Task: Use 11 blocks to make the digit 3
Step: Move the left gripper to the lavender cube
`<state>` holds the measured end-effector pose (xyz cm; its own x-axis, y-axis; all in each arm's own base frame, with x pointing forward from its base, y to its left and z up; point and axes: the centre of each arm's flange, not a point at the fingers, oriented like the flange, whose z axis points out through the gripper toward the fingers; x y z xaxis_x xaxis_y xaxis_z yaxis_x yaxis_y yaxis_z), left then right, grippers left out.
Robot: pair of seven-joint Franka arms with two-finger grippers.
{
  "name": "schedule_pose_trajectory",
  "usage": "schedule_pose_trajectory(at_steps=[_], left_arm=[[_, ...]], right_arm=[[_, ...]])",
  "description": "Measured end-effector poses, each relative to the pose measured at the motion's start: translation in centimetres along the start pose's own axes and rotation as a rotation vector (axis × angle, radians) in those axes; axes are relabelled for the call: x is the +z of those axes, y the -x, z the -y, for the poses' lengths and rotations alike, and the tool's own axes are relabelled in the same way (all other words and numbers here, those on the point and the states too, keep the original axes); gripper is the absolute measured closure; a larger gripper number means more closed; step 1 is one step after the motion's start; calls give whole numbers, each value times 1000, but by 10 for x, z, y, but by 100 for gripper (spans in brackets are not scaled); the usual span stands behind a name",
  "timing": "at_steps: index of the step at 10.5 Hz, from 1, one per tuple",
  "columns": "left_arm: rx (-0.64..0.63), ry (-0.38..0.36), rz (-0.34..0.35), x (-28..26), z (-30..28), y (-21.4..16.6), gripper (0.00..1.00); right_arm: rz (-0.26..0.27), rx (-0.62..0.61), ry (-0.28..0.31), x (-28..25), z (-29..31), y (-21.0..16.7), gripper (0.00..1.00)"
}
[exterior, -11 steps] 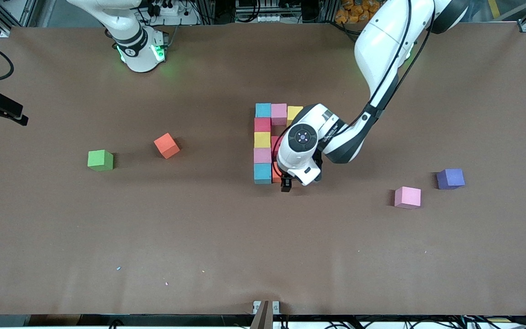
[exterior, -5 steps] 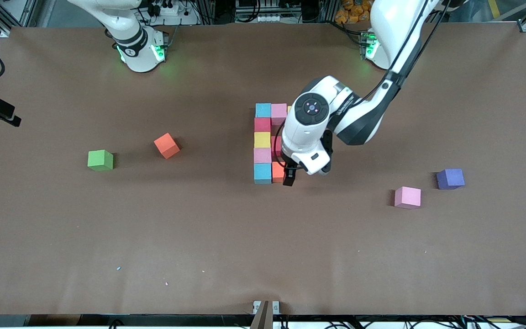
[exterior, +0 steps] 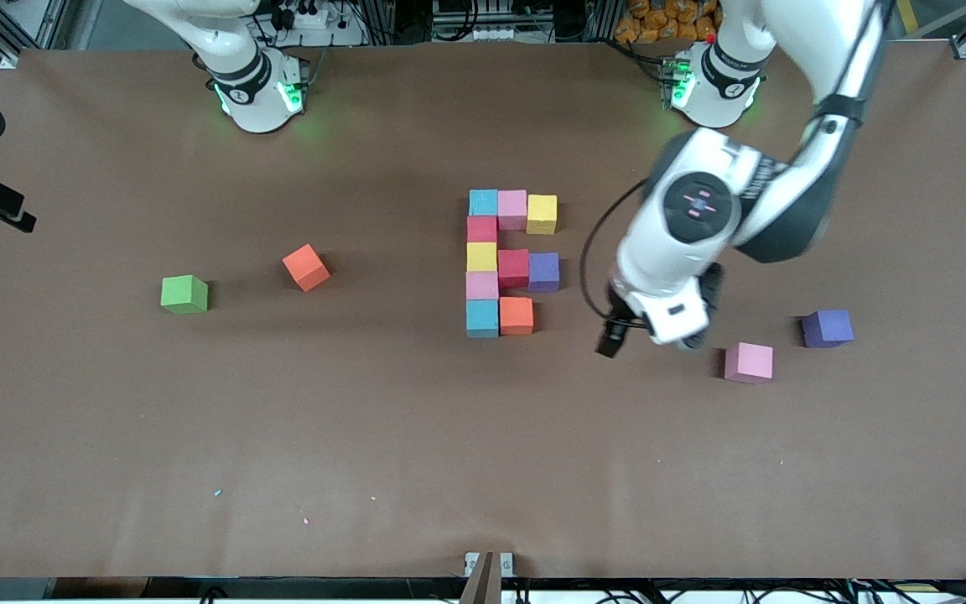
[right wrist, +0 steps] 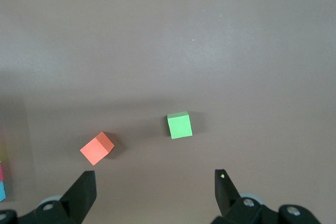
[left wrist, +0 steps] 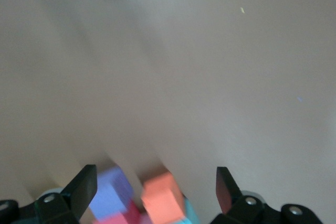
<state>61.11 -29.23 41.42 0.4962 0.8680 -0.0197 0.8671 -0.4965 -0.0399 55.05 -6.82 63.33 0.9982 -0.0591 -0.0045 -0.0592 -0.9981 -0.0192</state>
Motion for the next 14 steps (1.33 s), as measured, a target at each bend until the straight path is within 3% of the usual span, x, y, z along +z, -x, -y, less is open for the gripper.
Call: schedule_pose_trajectory(at_steps=[3,6,10,14], left_arm=[[198,-68,33,18,35,-136,0],[391,-83,73,35,70,-222,0],[529,-171,8,65,71,-232,0],[588,-166,17,90,66,-236,0]], right_arm=[[-4,1,0,-2,-1,0,0],[-6,2,0,-3,-1,0,0],[-6,2,0,-3,-1,0,0],[-11,3,0,-4,-1,0,0]])
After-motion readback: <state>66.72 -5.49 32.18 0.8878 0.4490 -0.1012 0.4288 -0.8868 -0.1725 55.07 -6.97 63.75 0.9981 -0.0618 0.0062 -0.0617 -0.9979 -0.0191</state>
